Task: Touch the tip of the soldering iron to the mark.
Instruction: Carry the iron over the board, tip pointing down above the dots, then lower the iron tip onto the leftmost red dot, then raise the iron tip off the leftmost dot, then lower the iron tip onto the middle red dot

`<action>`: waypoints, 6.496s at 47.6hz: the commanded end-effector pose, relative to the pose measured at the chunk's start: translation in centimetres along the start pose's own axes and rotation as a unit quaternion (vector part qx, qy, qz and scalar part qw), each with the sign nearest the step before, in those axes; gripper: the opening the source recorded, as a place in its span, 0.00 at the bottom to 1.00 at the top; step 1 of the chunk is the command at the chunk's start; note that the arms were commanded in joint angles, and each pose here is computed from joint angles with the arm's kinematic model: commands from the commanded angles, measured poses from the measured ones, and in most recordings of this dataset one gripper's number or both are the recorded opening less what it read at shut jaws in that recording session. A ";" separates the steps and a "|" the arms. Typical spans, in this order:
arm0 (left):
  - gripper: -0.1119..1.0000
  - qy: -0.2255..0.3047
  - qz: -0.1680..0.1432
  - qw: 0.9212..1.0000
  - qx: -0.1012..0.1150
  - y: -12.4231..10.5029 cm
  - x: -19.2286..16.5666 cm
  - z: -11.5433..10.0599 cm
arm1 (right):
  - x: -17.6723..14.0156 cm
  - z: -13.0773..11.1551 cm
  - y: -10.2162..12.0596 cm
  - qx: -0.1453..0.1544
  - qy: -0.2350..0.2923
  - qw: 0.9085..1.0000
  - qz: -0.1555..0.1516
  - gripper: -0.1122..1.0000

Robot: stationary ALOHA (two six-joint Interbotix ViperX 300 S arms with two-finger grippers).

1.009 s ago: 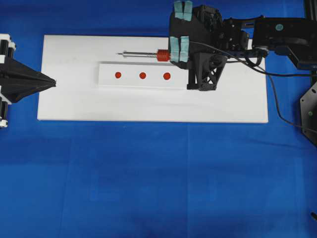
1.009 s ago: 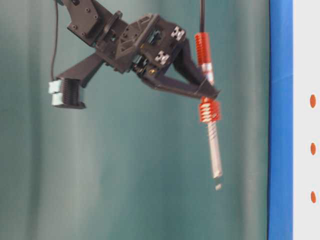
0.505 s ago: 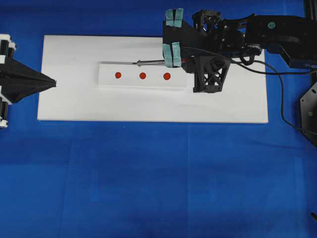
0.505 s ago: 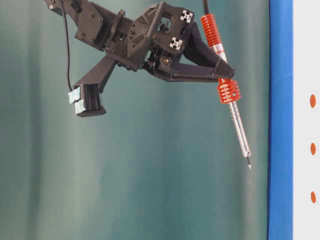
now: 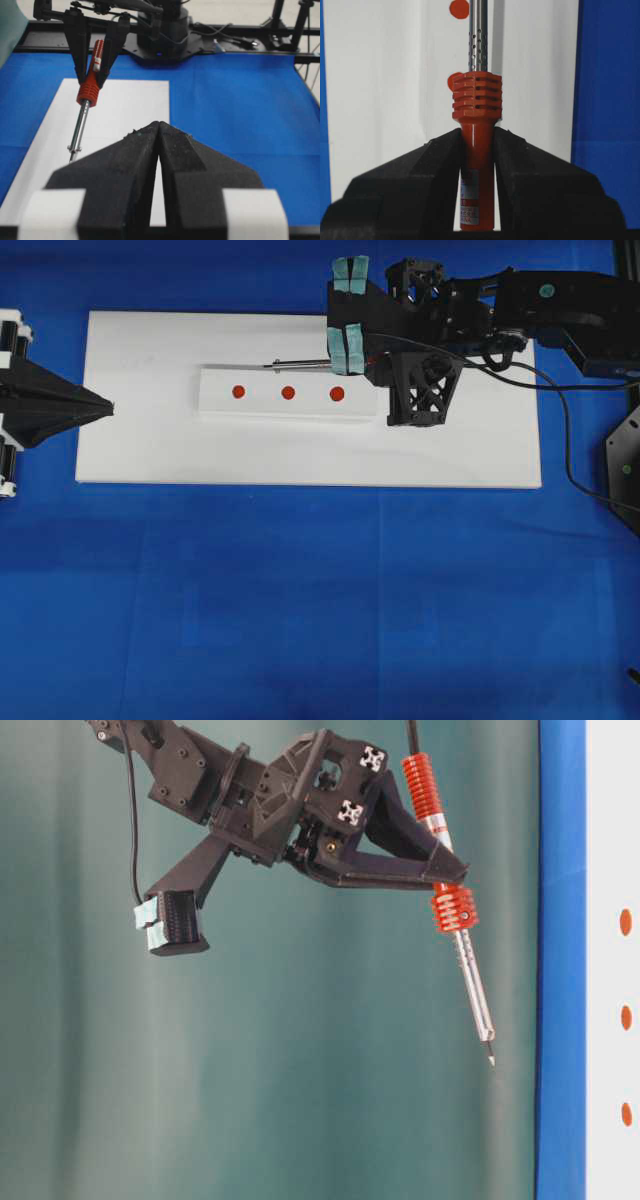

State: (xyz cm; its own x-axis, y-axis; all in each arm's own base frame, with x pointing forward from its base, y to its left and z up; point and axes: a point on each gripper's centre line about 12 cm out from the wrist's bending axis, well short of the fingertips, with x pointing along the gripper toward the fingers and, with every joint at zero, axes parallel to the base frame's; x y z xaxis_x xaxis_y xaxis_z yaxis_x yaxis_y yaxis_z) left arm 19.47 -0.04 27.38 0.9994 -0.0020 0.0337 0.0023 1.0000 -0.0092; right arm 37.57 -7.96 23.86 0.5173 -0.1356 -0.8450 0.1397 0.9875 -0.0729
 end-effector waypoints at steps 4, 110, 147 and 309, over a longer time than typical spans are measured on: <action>0.10 -0.005 0.000 1.000 0.002 0.0 0.2 0.3 | -1.0 1.1 0.0 -0.001 -0.023 1.000 -0.001 0.16; 0.10 0.000 -0.001 1.000 0.002 0.0 0.1 0.0 | 7.9 1.0 0.7 0.000 0.027 1.000 0.008 0.16; 0.10 0.000 -0.001 1.000 0.002 0.0 0.1 0.0 | 7.9 0.8 0.7 0.000 0.032 0.999 0.007 0.16; 0.10 -0.002 -0.001 1.000 0.000 0.0 0.0 0.0 | -3.5 -1.5 -0.4 0.011 0.017 1.000 -0.014 0.16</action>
State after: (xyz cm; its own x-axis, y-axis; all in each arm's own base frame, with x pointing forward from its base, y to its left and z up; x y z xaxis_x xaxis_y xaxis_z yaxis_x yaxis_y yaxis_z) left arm 19.44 -0.06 27.04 0.9997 -0.0035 0.0245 0.0037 1.0000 -0.0093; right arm 34.24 -7.68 24.78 0.4481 -0.1513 -0.8811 0.1681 0.9823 -0.0832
